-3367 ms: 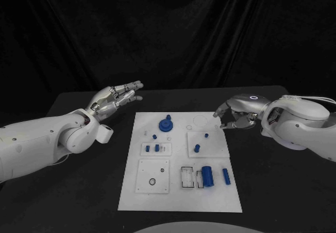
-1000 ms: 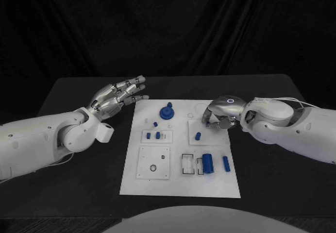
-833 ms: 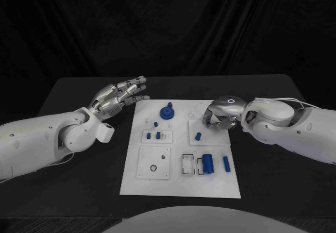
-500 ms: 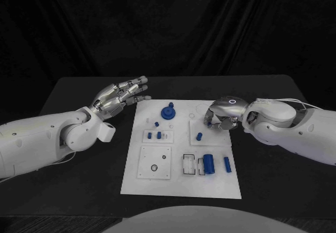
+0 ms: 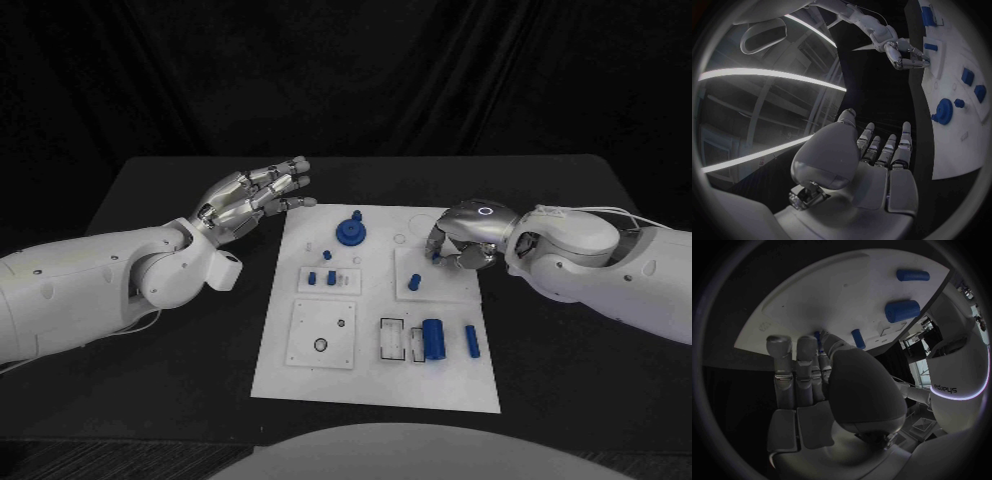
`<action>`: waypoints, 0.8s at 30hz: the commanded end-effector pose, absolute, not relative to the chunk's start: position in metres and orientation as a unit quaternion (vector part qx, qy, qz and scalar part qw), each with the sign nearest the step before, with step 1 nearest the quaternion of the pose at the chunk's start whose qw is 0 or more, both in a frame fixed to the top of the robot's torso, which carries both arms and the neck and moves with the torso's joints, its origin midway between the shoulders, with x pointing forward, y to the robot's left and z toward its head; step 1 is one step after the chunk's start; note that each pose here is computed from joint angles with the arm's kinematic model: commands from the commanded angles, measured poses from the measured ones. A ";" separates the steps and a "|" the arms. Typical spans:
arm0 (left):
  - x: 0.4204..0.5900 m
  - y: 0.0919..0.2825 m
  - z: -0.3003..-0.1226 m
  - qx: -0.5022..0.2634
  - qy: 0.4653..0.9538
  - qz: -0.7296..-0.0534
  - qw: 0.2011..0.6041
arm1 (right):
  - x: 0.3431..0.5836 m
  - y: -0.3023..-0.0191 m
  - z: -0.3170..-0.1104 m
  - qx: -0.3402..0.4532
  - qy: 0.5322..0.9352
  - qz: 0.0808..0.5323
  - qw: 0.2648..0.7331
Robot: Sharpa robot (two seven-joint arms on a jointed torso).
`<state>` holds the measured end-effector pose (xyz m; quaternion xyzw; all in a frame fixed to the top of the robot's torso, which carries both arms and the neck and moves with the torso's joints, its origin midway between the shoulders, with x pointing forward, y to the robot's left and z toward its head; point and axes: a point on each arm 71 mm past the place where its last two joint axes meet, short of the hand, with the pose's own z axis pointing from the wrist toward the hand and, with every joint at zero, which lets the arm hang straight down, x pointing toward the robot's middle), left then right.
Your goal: Assemble the parts on the task board
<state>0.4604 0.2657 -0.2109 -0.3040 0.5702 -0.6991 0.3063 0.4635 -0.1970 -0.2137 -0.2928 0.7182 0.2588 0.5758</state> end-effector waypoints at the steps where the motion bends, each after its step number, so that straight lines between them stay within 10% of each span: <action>1: 0.459 0.265 -0.202 -0.284 0.518 -0.741 0.320 | 0.461 -0.197 -0.206 -0.304 0.694 0.277 0.592; 13: 0.459 0.262 -0.203 -0.287 0.525 -0.734 0.321 | 0.449 -0.191 -0.152 -0.324 0.659 0.290 0.614; 24: 0.460 0.259 -0.204 -0.287 0.529 -0.734 0.315 | 0.423 -0.155 -0.143 -0.344 0.644 0.340 0.592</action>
